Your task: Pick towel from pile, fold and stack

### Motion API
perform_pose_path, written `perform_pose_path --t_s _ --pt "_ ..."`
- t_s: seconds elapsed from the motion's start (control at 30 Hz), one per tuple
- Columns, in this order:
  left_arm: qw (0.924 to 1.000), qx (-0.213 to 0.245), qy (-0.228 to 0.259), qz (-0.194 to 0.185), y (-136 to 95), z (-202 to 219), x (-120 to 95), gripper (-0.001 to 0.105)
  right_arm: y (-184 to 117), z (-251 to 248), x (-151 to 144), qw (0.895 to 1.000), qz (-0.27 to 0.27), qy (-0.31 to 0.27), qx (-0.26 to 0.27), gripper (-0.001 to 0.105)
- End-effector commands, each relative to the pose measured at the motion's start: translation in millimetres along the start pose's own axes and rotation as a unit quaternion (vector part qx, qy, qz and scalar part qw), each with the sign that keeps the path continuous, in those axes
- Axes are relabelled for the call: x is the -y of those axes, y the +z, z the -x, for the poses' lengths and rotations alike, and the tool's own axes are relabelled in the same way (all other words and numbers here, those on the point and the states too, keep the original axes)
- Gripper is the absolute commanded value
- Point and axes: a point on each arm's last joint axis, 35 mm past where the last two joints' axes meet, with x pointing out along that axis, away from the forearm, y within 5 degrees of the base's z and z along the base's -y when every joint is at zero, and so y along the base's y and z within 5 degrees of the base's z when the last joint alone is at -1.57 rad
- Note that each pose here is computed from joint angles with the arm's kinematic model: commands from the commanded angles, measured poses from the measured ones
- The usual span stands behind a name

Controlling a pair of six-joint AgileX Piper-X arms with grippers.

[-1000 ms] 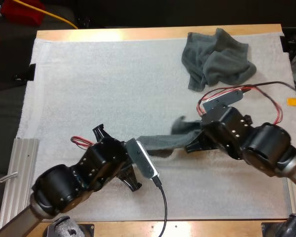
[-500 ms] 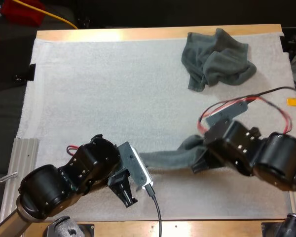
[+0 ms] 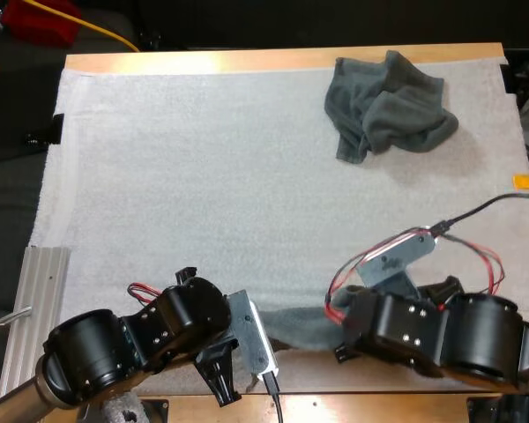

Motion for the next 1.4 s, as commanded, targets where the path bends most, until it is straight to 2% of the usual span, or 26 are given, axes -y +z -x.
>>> perform_pose_path --t_s 0.0,0.13,0.37,0.53,0.63,0.7,0.9,1.17,1.37 --pt "0.9998 0.009 0.014 0.004 0 4 -1 0.0 -8 3 3 1.0 0.002 -0.025 -0.013 0.001" --pt "0.9992 0.006 0.04 0.002 2 2 -2 0.0 -14 -10 1 0.999 0.01 -0.041 -0.029 0.001" --pt "0.9976 -0.034 0.06 0.005 14 -22 -12 0.0 -24 -43 5 0.995 0.0 -0.068 -0.071 0.001" --pt "0.9956 -0.026 0.085 0.03 21 -28 -31 0.0 -16 -59 12 0.996 -0.024 -0.067 -0.051 0.001" --pt "0.9938 -0.029 0.098 0.043 19 -27 -46 0.0 -5 -66 17 0.998 -0.044 -0.044 -0.023 0.001" --pt "0.995 -0.02 0.081 0.055 18 -26 -55 0.0 5 -73 22 0.997 -0.068 -0.017 -0.013 0.001" --pt "0.9939 0.013 0.074 0.081 21 -25 -74 0.0 24 -103 35 0.992 -0.119 0.027 -0.022 0.001" --pt "0.9928 -0.038 0.056 0.099 16 -63 -102 0.0 42 -141 51 0.983 -0.171 0.058 -0.021 0.001" --pt "0.9902 -0.054 0.056 0.116 9 -82 -125 0.0 56 -170 63 0.968 -0.226 0.108 -0.012 0.001"
